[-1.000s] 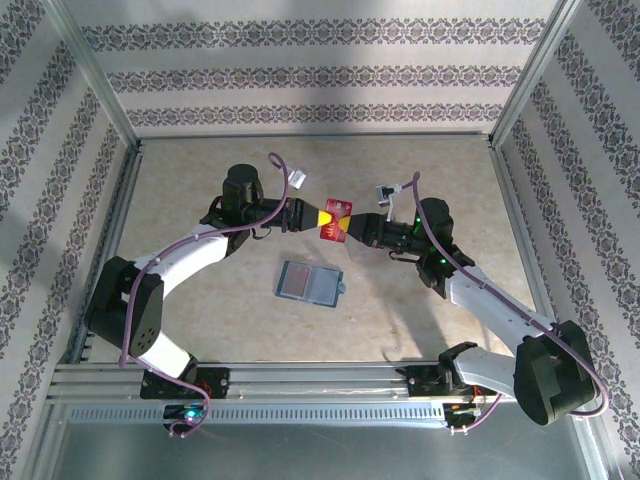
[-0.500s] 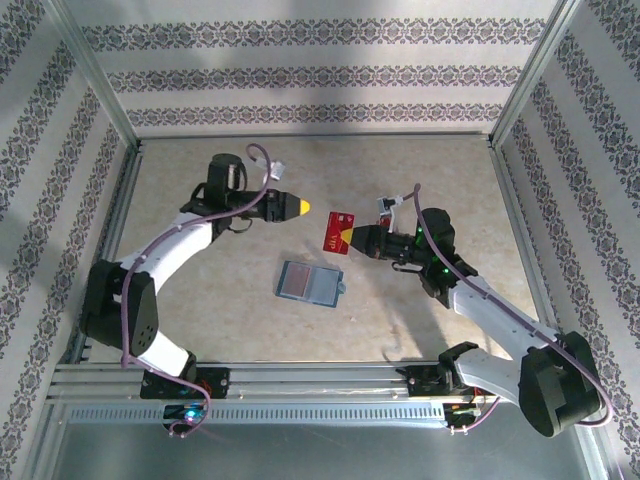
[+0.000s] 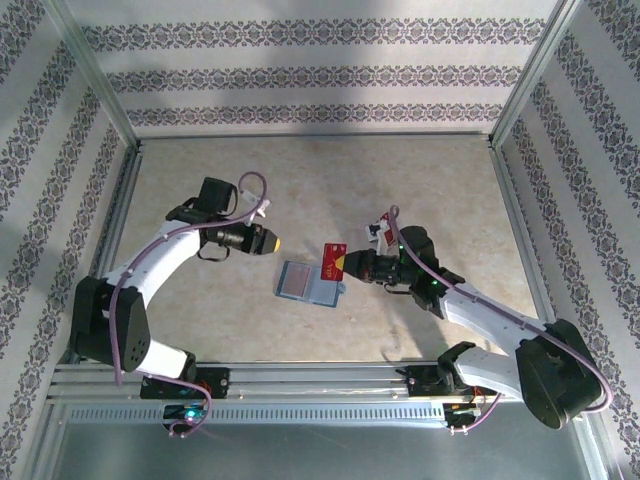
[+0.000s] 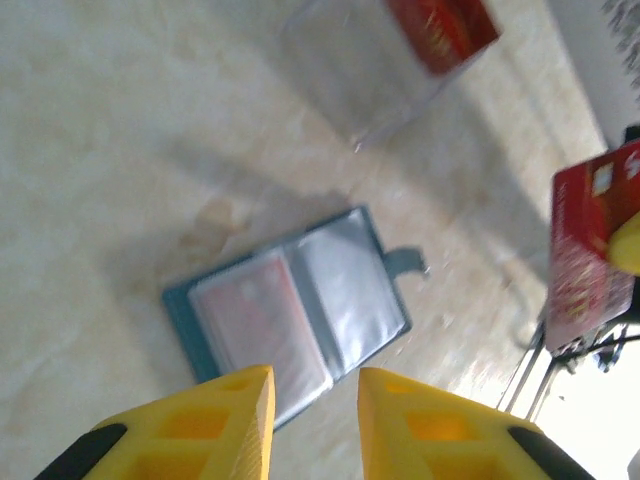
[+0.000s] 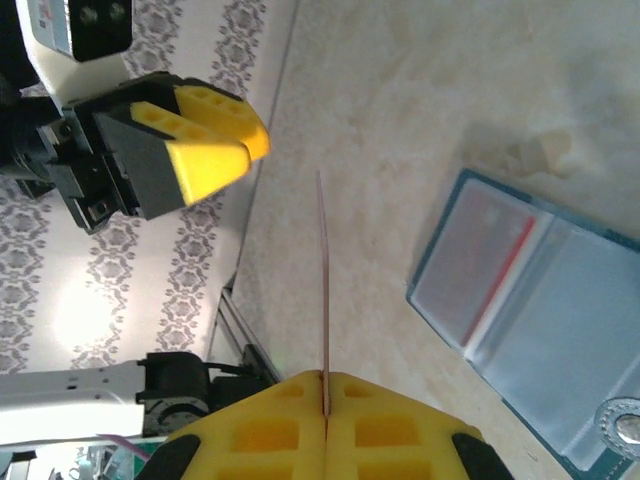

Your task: Put the credit cards into the card holder

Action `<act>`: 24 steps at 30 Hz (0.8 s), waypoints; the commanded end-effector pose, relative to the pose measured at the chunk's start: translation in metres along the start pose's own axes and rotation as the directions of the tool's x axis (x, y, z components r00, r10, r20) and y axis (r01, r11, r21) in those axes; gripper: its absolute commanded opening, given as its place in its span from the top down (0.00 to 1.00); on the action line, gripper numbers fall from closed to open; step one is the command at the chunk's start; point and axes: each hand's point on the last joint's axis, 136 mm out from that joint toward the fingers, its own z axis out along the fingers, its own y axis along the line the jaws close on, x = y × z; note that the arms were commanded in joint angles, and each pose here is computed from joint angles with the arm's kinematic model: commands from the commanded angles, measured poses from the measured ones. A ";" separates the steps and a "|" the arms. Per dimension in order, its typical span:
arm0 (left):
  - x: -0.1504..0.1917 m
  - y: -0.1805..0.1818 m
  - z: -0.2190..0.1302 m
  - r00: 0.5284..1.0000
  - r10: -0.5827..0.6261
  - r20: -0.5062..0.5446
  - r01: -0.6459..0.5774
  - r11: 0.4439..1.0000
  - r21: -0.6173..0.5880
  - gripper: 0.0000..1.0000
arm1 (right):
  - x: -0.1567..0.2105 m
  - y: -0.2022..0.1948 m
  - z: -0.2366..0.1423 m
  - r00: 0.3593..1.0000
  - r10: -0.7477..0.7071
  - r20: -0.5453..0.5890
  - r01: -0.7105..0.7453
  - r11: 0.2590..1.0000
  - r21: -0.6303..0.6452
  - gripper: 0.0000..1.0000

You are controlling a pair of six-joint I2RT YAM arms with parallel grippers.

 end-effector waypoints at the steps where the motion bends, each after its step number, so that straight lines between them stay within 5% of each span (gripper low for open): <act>1: 0.025 0.008 0.016 0.995 0.031 -0.097 -0.033 0.999 -0.017 0.82 | 0.006 -0.017 0.010 1.000 0.023 -0.010 -0.023 0.998 0.060 1.00; 4: 0.025 0.020 0.027 0.994 0.013 -0.110 -0.018 0.999 -0.045 1.00 | 0.011 -0.029 0.019 0.999 0.041 -0.012 -0.039 0.994 0.100 1.00; 24: 0.059 0.031 0.085 0.948 -0.025 -0.318 -0.002 0.996 -0.085 1.00 | 0.034 -0.058 0.073 0.981 0.146 -0.126 -0.124 0.978 0.165 1.00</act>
